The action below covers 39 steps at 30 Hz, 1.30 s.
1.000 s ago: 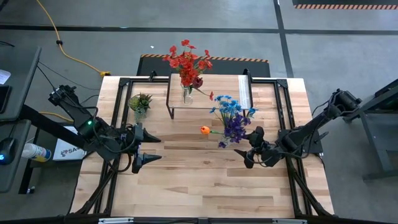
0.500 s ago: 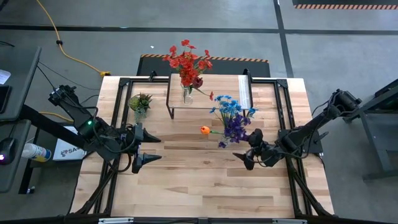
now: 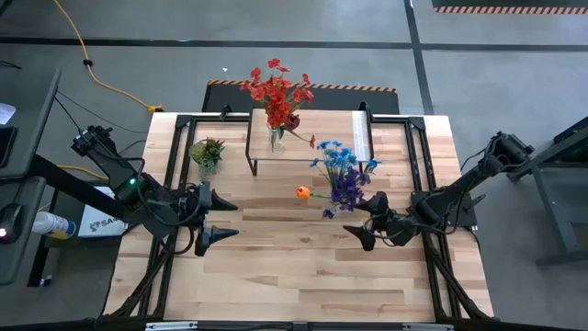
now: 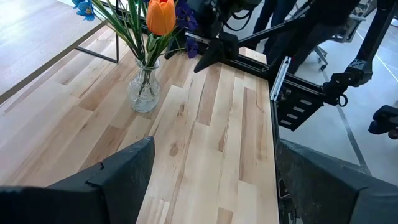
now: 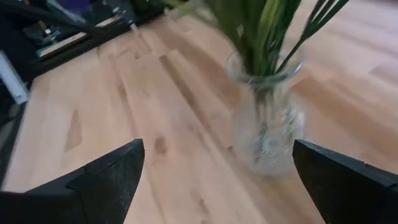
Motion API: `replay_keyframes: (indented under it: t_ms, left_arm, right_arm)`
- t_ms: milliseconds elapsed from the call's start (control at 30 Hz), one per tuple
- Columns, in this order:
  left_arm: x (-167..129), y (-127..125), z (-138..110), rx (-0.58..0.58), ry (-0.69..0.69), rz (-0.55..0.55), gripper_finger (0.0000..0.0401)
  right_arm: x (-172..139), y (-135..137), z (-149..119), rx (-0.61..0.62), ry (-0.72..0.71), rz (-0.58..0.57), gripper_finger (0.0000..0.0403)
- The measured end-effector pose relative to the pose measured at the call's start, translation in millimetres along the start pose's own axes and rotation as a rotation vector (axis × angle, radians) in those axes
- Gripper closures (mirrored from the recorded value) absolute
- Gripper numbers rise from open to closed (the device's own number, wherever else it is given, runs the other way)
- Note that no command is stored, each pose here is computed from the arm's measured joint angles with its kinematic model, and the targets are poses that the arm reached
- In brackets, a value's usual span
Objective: Pick and place flowers into a vace then onto a shelf
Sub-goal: Put the transparent vase with flowers on the shelf
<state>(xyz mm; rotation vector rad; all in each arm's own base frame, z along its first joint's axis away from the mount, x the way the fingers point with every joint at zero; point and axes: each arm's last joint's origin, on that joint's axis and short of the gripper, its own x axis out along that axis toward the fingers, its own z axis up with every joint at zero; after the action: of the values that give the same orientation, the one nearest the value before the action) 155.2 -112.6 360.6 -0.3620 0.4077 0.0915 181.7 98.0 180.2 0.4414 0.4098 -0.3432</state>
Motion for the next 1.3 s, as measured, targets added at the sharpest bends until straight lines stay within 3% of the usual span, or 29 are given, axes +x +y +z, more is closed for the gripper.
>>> replay_keyframes:
  t_ms: [200, 533, 800, 967, 1300]
  left_arm:
    - [0.0, 0.0, 0.0, 0.0, 0.0, 0.0, 0.0034]
    - [0.0, 0.0, 0.0, -0.001, 0.0, 0.0, 0.0034]
    - [0.0, 0.0, 0.0, -0.001, 0.0, 0.0, 0.0034]
    - [0.0, 0.0, 0.0, -0.001, 0.0, 0.0, 0.0034]
    - [0.0, 0.1, -0.1, 0.001, 0.001, 0.001, 0.0034]
  right_arm:
    - [-0.1, -1.6, 1.8, -0.033, -0.062, -0.056, 0.0004]
    - [8.4, -3.1, -4.5, -0.079, -0.036, -0.089, 0.0005]
    - [29.4, -9.2, -0.4, -0.032, -0.072, -0.15, 0.0007]
    - [42.8, -13.2, 0.7, -0.027, -0.033, -0.134, 0.0005]
    - [59.6, -12.5, 5.2, -0.049, -0.097, -0.118, 0.0007]
